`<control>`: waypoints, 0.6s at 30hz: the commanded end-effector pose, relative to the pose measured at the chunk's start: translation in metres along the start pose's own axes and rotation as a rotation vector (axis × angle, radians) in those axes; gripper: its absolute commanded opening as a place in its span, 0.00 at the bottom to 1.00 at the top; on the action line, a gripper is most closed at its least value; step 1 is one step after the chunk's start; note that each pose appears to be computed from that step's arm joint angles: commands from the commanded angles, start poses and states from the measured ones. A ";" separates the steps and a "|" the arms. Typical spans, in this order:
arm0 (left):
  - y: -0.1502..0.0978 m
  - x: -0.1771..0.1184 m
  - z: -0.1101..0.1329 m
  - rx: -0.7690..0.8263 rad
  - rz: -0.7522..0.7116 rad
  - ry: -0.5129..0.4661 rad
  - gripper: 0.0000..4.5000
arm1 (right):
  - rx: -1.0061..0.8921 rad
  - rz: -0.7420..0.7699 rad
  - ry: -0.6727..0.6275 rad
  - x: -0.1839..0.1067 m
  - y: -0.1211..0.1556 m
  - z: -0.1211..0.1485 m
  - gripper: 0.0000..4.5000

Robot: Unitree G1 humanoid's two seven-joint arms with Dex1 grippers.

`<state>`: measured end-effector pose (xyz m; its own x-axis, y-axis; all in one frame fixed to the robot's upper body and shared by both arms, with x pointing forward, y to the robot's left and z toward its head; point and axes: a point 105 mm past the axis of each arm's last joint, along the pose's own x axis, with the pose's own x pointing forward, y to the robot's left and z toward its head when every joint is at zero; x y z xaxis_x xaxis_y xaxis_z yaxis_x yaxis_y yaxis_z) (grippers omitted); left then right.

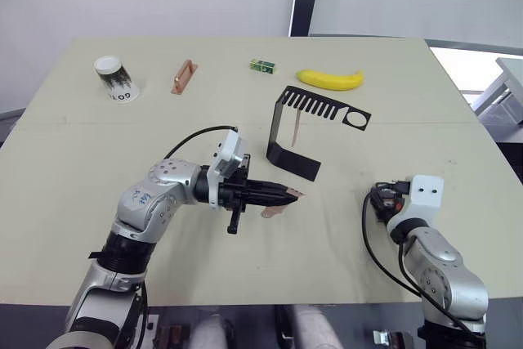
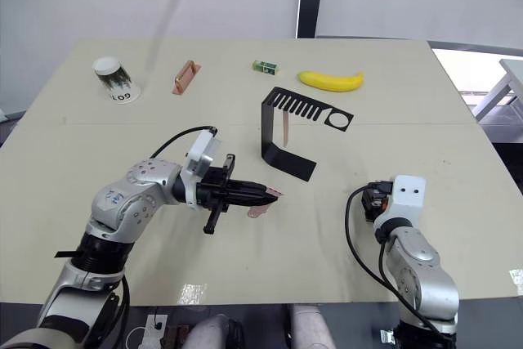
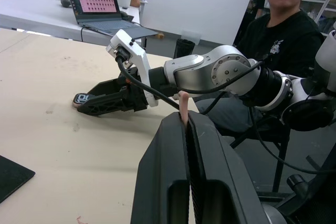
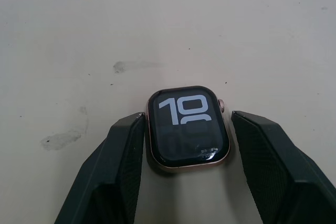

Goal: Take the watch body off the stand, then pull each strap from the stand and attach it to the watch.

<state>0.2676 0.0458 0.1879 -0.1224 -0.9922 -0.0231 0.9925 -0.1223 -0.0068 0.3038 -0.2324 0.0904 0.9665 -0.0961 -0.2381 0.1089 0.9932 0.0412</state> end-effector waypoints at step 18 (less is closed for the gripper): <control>0.005 -0.007 0.010 0.128 0.029 0.020 0.00 | -0.102 0.272 0.056 -0.039 -0.001 0.041 0.36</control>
<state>0.2714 0.0501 0.1889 -0.0989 -0.9941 -0.0445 0.9932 -0.1014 0.0564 0.2828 -0.2436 0.1245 0.9510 0.0683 -0.3015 -0.0793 0.9966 -0.0245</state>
